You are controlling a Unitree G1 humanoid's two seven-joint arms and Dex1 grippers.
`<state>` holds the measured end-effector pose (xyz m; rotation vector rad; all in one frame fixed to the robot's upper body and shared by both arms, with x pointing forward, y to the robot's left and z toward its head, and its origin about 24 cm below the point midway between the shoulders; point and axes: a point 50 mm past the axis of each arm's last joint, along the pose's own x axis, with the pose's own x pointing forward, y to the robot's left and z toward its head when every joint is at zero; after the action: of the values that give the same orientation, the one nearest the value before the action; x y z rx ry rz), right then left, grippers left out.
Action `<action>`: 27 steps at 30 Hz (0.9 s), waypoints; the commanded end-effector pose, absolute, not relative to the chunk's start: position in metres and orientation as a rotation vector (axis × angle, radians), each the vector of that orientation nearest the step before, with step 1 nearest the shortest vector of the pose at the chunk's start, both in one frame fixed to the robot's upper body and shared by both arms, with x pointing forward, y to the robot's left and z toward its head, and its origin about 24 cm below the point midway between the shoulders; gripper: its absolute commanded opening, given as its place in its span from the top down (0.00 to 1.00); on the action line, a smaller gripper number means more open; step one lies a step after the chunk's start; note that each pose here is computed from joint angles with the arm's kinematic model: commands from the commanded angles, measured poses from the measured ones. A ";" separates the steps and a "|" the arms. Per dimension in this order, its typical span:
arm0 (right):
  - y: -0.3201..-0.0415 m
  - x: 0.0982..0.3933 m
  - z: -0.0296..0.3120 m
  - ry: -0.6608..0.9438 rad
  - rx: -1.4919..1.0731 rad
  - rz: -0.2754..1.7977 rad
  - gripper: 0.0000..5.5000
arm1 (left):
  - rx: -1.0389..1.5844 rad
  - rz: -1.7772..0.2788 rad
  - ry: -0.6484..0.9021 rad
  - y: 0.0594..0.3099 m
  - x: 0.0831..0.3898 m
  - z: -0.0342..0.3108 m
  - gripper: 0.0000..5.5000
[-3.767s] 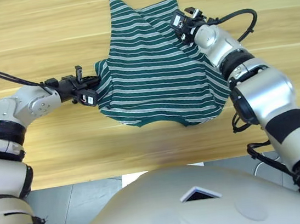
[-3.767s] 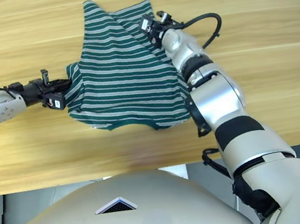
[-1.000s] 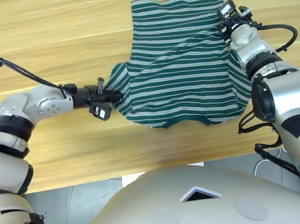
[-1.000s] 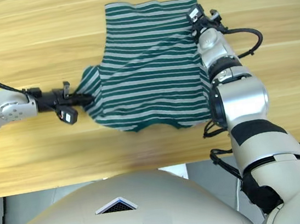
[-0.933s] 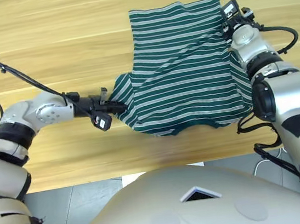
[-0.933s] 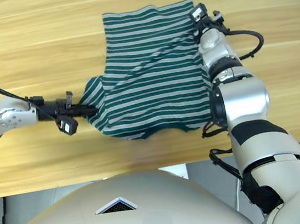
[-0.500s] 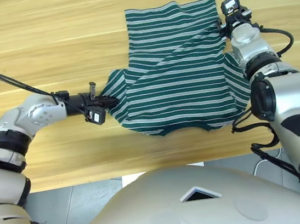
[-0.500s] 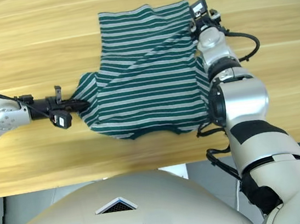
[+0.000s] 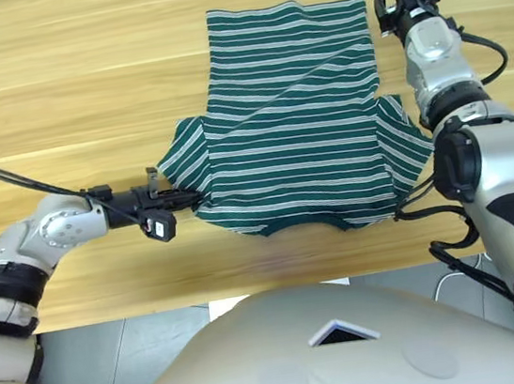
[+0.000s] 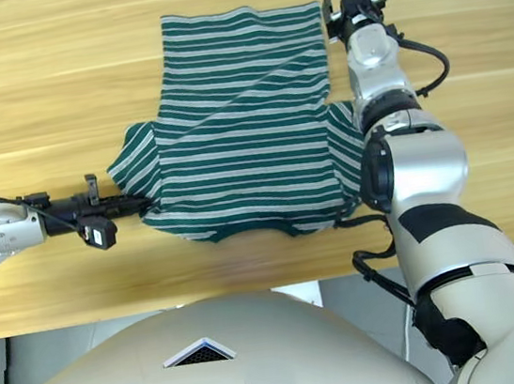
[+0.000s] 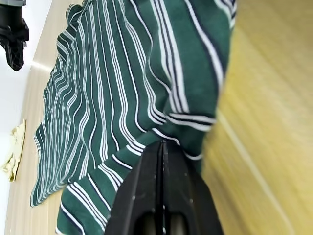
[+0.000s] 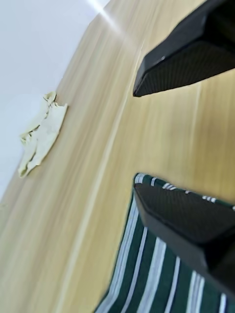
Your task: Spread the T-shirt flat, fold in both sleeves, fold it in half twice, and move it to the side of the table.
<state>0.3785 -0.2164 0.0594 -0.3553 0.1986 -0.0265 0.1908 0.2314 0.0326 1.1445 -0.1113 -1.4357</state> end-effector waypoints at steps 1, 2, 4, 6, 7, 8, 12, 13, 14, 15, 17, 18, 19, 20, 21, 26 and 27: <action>-0.214 0.380 0.069 0.118 -0.416 0.062 0.41 | 1.183 -1.348 -0.144 0.235 0.202 0.045 0.99; -0.214 0.377 0.067 0.103 -0.444 0.098 0.41 | 1.183 -1.335 -0.156 0.234 0.204 0.046 0.99; -0.220 0.365 0.063 0.042 -0.525 0.236 0.41 | 1.149 -1.315 -0.216 0.230 0.206 0.054 0.99; -0.229 0.345 0.056 -0.009 -0.639 0.404 0.41 | 1.096 -1.301 -0.284 0.226 0.205 0.064 0.99; -0.235 0.332 0.052 -0.022 -0.691 0.492 0.41 | 1.066 -1.291 -0.318 0.224 0.205 0.069 0.99; -0.241 0.320 0.048 -0.028 -0.732 0.570 0.41 | 1.039 -1.283 -0.345 0.223 0.205 0.074 0.99; -0.258 0.270 0.038 -0.002 -0.833 0.828 0.41 | 0.992 -1.220 -0.407 0.214 0.216 0.079 0.99; -0.259 0.260 0.038 0.004 -0.846 0.875 0.41 | 0.987 -1.212 -0.411 0.211 0.218 0.078 0.99; -0.259 0.253 0.038 0.008 -0.854 0.910 0.41 | 0.982 -1.208 -0.412 0.210 0.219 0.077 0.99; -0.258 0.247 0.037 0.015 -0.862 0.938 0.41 | 0.978 -1.203 -0.415 0.208 0.220 0.076 0.99; -0.256 0.238 0.034 0.044 -0.880 0.965 0.41 | 0.977 -1.187 -0.416 0.206 0.222 0.073 0.99; -0.256 0.235 0.029 0.076 -0.897 0.969 0.41 | 0.983 -1.181 -0.413 0.204 0.224 0.071 0.99; -0.255 0.233 0.025 0.105 -0.914 0.970 0.41 | 0.987 -1.177 -0.409 0.203 0.226 0.069 0.99; -0.254 0.230 0.018 0.135 -0.932 0.976 0.41 | 0.990 -1.177 -0.408 0.201 0.226 0.068 0.99; -0.251 0.227 0.012 0.159 -0.943 0.986 0.41 | 0.991 -1.178 -0.407 0.200 0.226 0.067 0.99; -0.238 0.199 -0.010 0.242 -0.978 1.103 0.41 | 0.989 -1.180 -0.404 0.197 0.226 0.063 0.99; -0.238 0.192 -0.011 0.252 -0.981 1.122 0.41 | 0.990 -1.181 -0.402 0.196 0.227 0.062 0.99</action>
<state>0.2238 -0.2363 0.0183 -0.9631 0.0718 0.9850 0.2229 0.1960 0.0612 0.9676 -0.4047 -1.1862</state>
